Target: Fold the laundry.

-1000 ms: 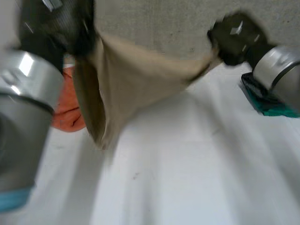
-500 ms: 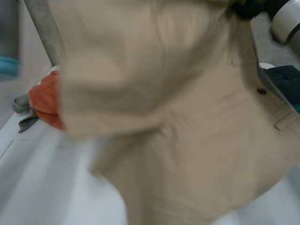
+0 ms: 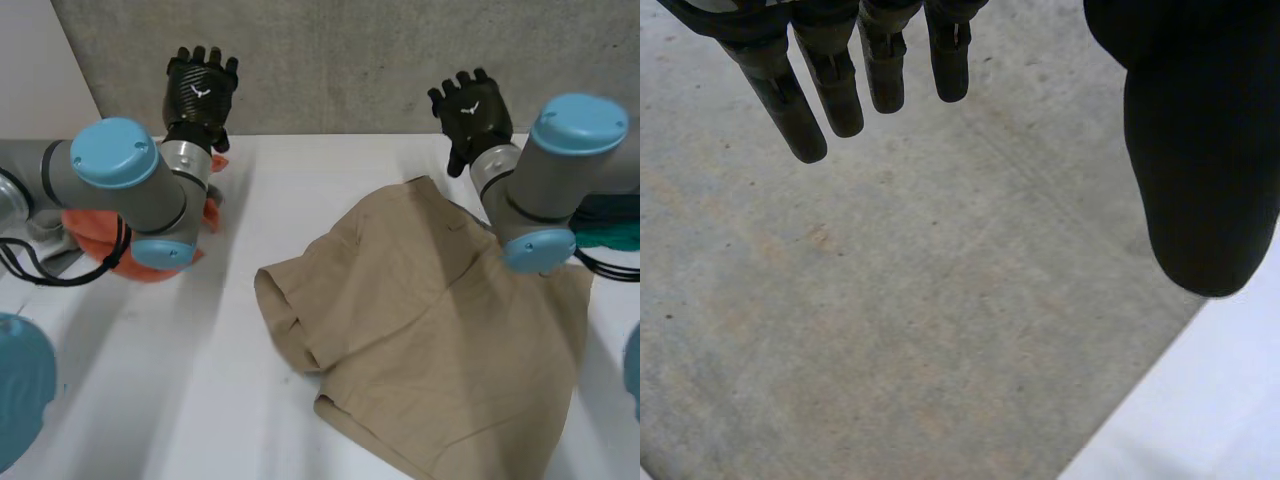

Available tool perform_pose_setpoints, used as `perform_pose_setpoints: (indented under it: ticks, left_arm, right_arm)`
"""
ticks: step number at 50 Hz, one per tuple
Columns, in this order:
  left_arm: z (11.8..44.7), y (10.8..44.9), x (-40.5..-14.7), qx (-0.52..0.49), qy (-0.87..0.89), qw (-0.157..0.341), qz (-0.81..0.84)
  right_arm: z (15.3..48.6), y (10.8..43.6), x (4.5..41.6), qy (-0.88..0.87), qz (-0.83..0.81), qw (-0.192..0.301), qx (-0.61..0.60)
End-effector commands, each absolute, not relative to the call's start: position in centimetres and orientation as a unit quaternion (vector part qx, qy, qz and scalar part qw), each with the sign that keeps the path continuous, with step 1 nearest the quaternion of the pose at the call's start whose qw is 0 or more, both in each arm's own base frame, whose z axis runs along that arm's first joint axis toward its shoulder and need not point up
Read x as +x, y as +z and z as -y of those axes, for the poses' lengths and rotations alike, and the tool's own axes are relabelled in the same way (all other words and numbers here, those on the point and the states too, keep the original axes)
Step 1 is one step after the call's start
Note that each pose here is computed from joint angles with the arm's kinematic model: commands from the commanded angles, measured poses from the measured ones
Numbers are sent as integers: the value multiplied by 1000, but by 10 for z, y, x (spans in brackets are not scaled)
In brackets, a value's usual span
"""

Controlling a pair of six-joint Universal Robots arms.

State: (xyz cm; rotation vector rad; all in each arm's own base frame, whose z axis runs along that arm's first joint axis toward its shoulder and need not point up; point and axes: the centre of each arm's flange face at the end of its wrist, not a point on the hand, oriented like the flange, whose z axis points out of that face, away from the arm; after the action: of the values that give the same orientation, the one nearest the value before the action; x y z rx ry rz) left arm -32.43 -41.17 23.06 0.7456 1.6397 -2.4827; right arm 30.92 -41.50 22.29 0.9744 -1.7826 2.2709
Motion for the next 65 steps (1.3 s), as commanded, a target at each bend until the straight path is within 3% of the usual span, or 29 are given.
perform_pose_setpoints:
  ticks: [1,4,10,14,21,28,41,46,50,54,57,65]
  left_arm:
    - [350,240,-326,273,-783,13,-559]
    - [321,235,-322,291,-762,4,-578]
    - [261,195,-320,349,-693,-20,-631]
    - [246,175,-318,366,-667,-26,-648]
    - [254,145,-319,374,-642,-25,-669]
    - [279,120,-323,371,-631,-17,-681]
    - [303,94,-332,388,-625,-57,-675]
    - [317,109,-330,365,-653,-39,-663]
    - [361,145,-310,284,-723,16,-629]
    - [423,197,-275,206,-795,71,-566]
    - [453,193,-264,207,-802,79,-555]
    - [496,165,-257,231,-809,71,-535]
  right_arm:
    - [389,276,285,755,565,58,327]
    - [379,282,262,740,574,50,348]
    - [361,254,235,667,628,36,398]
    - [353,226,221,620,668,37,410]
    - [333,192,214,572,700,26,426]
    - [331,180,205,568,708,31,418]
    - [326,178,192,577,708,45,404]
    - [324,184,188,588,702,53,399]
    - [322,189,188,594,698,55,397]
    - [321,190,188,593,700,54,394]
    - [318,190,188,591,703,54,393]
    - [312,188,192,586,704,50,397]
